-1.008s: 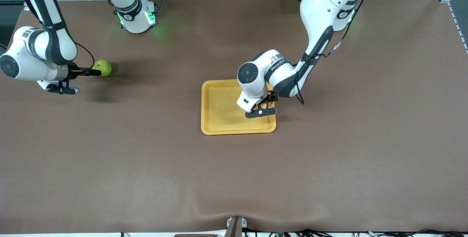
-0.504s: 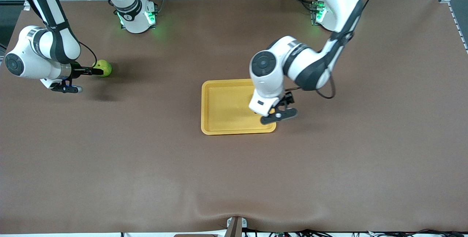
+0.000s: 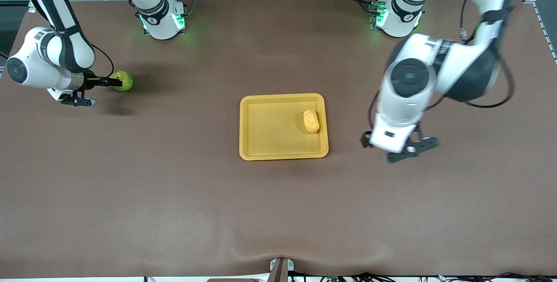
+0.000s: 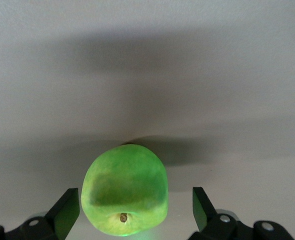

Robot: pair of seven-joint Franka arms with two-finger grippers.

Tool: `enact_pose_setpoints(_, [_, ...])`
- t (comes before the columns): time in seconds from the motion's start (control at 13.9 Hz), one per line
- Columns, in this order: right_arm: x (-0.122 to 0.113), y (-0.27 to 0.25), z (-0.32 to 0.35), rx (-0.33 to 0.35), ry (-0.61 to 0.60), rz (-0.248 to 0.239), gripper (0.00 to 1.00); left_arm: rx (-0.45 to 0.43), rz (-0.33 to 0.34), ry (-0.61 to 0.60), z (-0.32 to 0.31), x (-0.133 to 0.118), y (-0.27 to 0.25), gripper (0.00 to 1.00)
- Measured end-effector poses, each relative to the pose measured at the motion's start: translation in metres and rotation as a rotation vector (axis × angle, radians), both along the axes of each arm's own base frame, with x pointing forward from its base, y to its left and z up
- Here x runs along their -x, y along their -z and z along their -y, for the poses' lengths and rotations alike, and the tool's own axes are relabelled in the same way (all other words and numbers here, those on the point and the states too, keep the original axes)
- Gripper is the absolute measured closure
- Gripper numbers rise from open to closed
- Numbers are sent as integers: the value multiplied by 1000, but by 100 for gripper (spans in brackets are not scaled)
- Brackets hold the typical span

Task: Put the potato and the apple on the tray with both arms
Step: 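Withdraw the left gripper while the right gripper grasps the green apple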

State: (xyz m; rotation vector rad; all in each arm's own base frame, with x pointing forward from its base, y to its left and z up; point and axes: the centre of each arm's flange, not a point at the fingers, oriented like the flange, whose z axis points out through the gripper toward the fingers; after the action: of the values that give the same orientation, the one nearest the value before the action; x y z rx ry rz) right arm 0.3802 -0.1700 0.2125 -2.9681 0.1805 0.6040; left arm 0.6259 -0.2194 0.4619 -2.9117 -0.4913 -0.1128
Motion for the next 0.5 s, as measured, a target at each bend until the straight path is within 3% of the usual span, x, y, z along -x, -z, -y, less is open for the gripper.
enact_pose_setpoints(0.22, [1, 1, 0, -8, 17, 1, 0, 71, -6, -11, -64, 0, -47, 0])
enact_pose_setpoints(0.5, [8, 7, -4, -23, 41, -5, 0, 123, -47, 69, -130, 28, -92, 0])
